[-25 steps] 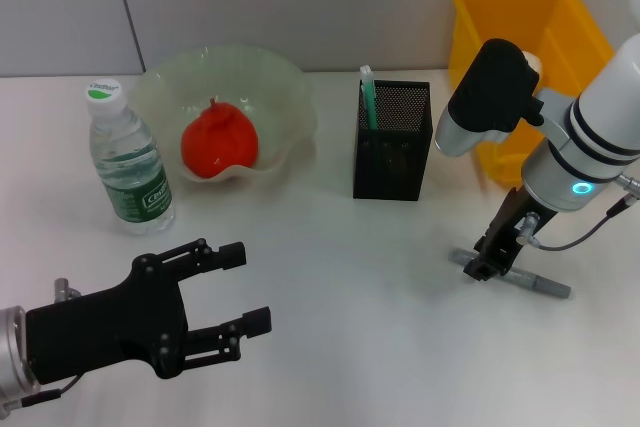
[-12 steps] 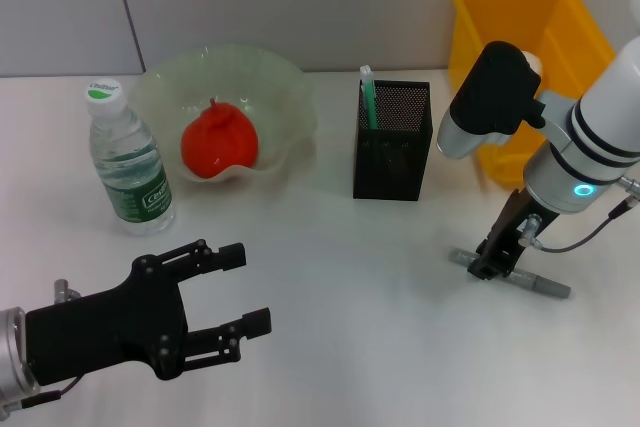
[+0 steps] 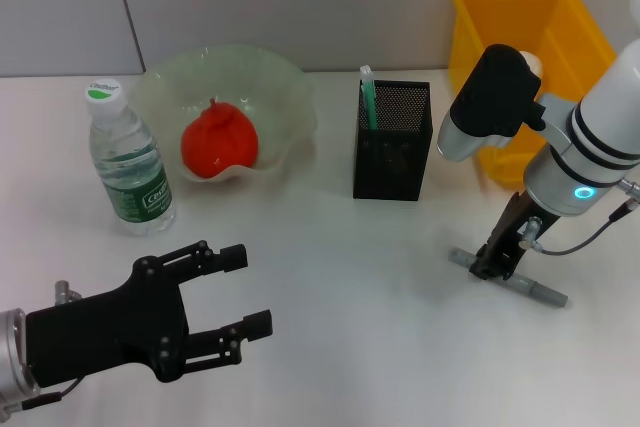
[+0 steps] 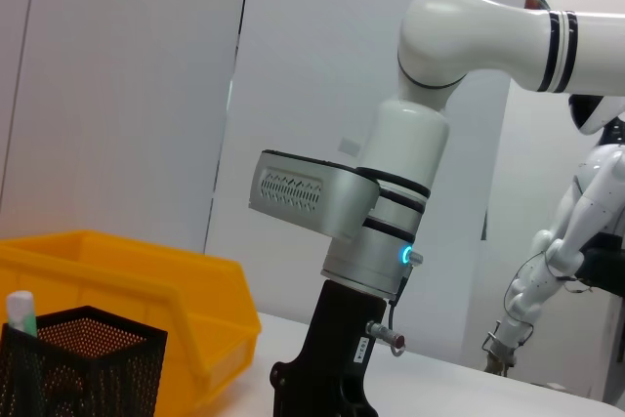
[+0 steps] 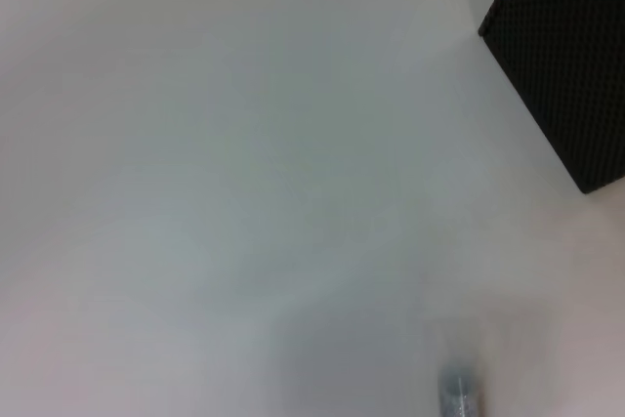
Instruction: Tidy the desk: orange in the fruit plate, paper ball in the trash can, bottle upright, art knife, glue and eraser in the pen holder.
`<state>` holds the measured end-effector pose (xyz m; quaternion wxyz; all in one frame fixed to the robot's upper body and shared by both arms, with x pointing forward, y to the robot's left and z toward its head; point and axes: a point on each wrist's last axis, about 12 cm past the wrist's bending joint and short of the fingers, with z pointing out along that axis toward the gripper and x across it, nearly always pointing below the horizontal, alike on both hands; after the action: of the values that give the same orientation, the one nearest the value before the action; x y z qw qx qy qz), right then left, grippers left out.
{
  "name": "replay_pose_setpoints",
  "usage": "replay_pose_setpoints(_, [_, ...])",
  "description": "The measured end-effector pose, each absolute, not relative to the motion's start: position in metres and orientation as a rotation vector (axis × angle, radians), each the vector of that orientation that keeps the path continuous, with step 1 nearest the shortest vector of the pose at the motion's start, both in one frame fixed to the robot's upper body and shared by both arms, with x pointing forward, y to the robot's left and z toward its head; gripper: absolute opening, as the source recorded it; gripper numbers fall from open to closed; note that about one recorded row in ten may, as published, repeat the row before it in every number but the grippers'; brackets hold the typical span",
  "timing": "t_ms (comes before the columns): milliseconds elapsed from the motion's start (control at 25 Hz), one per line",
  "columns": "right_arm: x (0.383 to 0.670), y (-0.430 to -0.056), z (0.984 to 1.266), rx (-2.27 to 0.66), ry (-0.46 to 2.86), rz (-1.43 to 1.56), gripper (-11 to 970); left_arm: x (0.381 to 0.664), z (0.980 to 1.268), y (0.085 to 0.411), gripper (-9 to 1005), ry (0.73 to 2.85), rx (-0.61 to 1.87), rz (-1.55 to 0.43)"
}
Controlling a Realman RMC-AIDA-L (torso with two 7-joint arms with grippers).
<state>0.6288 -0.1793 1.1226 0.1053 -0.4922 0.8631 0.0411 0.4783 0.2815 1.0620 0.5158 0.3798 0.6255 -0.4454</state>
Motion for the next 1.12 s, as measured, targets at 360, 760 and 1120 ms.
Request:
replay_pose_setpoints(360, [0.624, -0.174, 1.163, -1.321, 2.302, 0.397, 146, 0.478, 1.063, 0.282, 797, 1.496, 0.918, -1.073])
replay_pose_setpoints(760, [0.615, -0.211, 1.191, -0.992, 1.833, 0.738, 142, 0.477, 1.064, 0.284, 797, 1.490, 0.919, -1.077])
replay_pose_setpoints(1120, [0.633, -0.232, 1.167, -0.721, 1.797, 0.699, 140, 0.476, 1.063, 0.284, 797, 1.492, 0.920, -1.077])
